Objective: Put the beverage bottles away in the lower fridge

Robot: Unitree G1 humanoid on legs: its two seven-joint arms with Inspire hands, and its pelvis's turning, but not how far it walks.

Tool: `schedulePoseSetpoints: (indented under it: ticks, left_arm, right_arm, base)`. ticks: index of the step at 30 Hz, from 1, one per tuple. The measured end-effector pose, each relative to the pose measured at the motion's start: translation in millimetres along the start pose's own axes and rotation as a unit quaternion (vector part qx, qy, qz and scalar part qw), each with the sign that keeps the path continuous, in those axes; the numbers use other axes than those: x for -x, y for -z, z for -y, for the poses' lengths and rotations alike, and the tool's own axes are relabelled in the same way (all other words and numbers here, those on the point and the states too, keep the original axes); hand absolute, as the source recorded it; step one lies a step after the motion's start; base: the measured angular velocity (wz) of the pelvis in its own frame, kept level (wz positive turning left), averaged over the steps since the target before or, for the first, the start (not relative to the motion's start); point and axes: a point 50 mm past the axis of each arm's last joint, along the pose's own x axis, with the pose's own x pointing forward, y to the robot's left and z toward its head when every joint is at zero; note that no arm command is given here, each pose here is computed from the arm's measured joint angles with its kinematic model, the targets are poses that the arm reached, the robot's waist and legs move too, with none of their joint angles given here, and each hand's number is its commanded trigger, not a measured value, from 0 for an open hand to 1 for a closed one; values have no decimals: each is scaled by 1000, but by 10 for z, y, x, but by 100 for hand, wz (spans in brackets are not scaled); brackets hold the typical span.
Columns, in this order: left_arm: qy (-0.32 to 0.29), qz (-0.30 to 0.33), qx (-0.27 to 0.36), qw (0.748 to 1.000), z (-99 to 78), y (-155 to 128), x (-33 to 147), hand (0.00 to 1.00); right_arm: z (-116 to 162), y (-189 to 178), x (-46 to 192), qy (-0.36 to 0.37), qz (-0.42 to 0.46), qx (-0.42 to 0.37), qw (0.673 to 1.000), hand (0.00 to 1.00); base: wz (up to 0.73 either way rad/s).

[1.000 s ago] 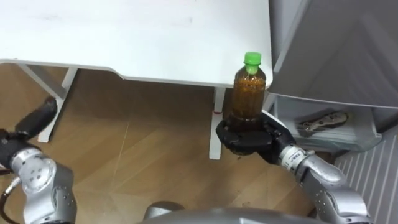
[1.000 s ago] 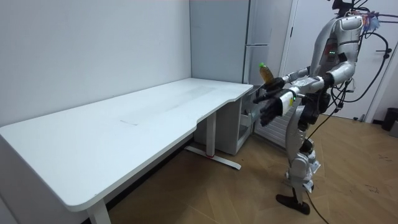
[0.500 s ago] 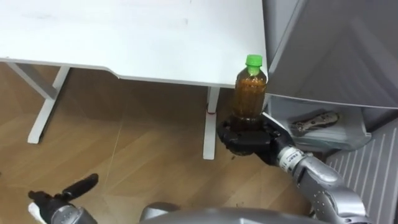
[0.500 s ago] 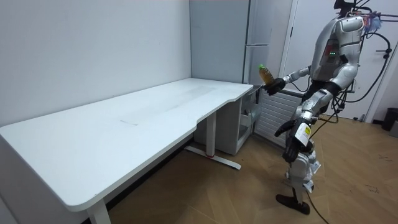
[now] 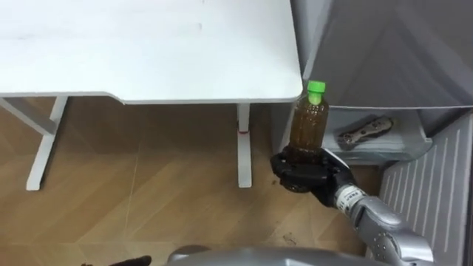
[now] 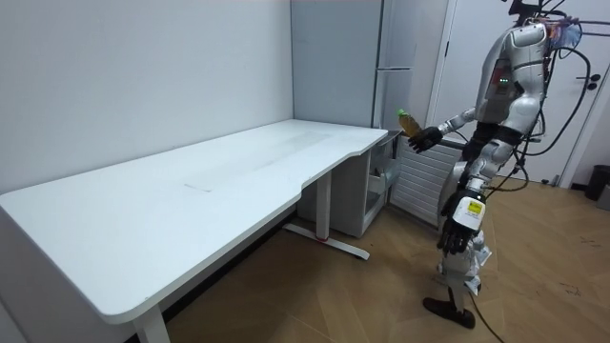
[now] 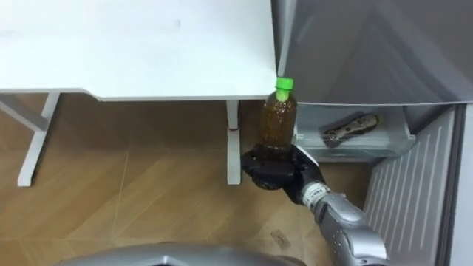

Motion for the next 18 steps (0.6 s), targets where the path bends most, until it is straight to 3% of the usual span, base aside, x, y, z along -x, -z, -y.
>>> schedulePoseSetpoints:
  ticks: [5, 10, 18]
  left_arm:
    - [65, 15, -85, 994, 161, -19, 11, 0]
    - [99, 16, -112, 989, 258, -16, 29, 0]
    - [109, 26, -143, 983, 249, -41, 22, 0]
  right_arm:
    - [27, 13, -1, 27, 0, -7, 1000, 100]
    - [71, 69, 3, 56, -6, -35, 998, 100]
    - [104, 85, 2, 82, 20, -195, 977, 100]
  base:
    - [0]
    - [0]
    - [-4]
